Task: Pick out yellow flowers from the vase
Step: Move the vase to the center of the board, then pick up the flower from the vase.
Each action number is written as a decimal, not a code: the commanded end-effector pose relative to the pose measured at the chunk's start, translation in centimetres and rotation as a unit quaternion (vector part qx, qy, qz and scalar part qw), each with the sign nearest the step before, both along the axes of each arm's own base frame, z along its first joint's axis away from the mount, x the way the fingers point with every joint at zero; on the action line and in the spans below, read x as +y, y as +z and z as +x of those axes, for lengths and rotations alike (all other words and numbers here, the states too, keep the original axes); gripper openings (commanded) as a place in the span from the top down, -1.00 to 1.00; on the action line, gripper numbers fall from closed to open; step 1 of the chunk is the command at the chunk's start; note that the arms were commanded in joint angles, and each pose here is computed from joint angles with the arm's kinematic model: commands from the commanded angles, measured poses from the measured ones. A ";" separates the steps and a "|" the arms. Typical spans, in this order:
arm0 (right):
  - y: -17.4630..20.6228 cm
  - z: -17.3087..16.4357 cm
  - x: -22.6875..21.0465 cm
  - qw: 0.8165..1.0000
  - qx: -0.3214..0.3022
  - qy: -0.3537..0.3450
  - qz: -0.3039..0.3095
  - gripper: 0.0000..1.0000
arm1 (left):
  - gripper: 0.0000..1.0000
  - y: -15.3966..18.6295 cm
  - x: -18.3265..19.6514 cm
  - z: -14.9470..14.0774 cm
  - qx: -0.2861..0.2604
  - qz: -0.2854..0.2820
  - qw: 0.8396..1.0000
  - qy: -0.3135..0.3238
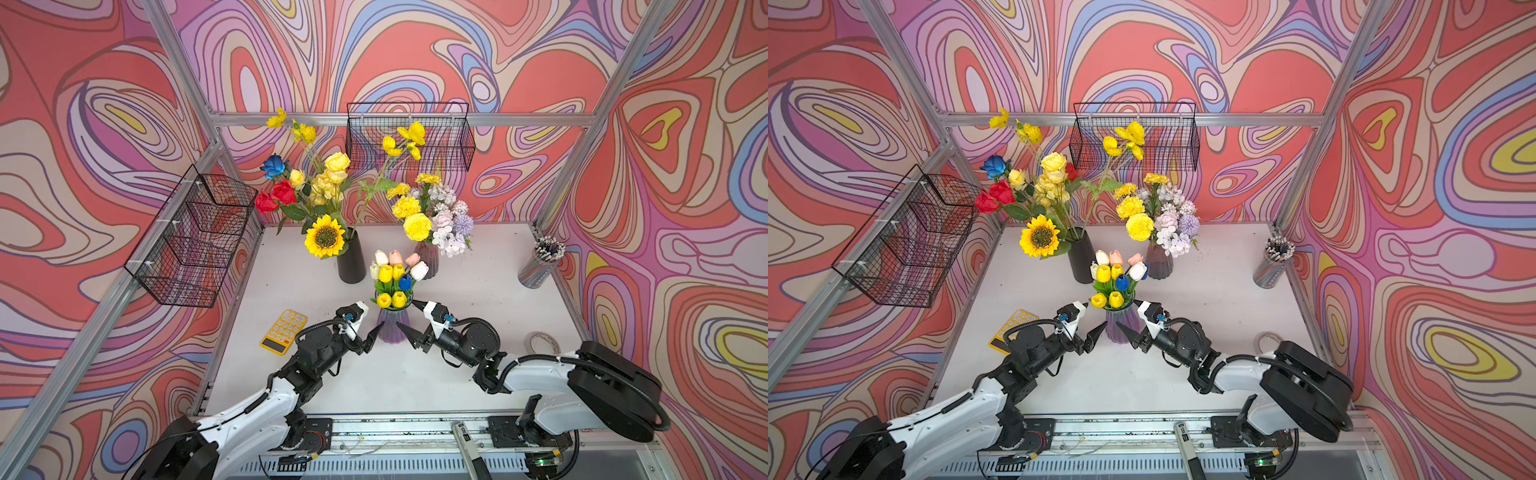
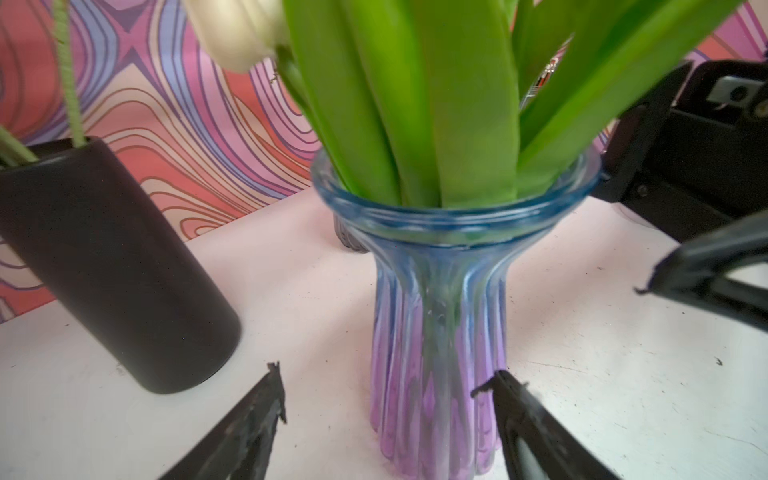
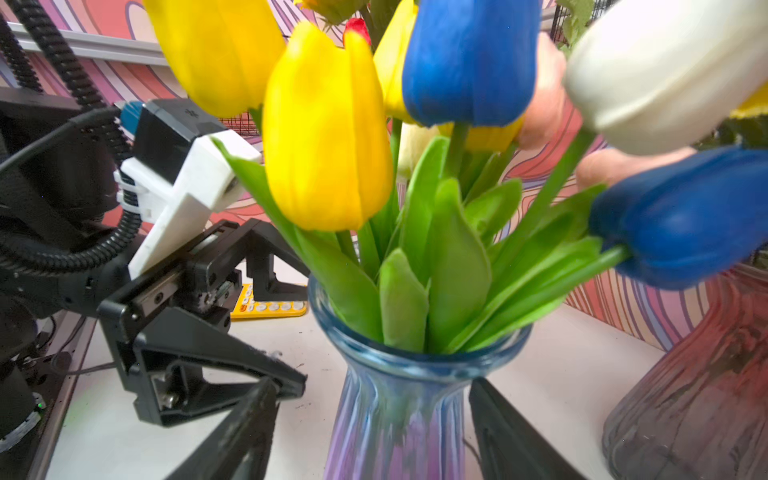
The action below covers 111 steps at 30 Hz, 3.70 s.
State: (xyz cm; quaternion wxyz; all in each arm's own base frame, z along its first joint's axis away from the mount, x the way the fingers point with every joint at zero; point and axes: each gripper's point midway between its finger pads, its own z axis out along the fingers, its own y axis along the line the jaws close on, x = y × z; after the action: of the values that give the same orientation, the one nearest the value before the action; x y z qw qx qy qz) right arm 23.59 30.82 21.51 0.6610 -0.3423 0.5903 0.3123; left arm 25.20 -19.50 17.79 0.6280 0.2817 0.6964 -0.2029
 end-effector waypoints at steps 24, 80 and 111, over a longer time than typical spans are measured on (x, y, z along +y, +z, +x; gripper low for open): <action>4.0 -4.3 1.8 0.987 0.096 0.104 -0.076 0.30 | -0.45 0.7 0.9 -1.1 0.109 -0.011 0.994 0.018; -2.4 -2.0 -4.6 0.989 0.119 -0.065 -0.056 0.24 | 0.57 11.0 -4.5 -1.7 0.016 -0.003 0.990 -0.140; -1.2 -3.0 -3.4 0.994 0.097 -0.018 -0.056 0.07 | 1.00 12.4 -3.9 -2.0 0.005 -0.016 0.991 -0.130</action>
State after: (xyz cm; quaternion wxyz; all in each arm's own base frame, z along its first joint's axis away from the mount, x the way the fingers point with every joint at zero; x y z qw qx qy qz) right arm 21.36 26.75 19.06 0.5791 -0.3145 0.6975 0.2815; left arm 23.48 -23.73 28.51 0.5861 0.3583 0.6629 -0.2977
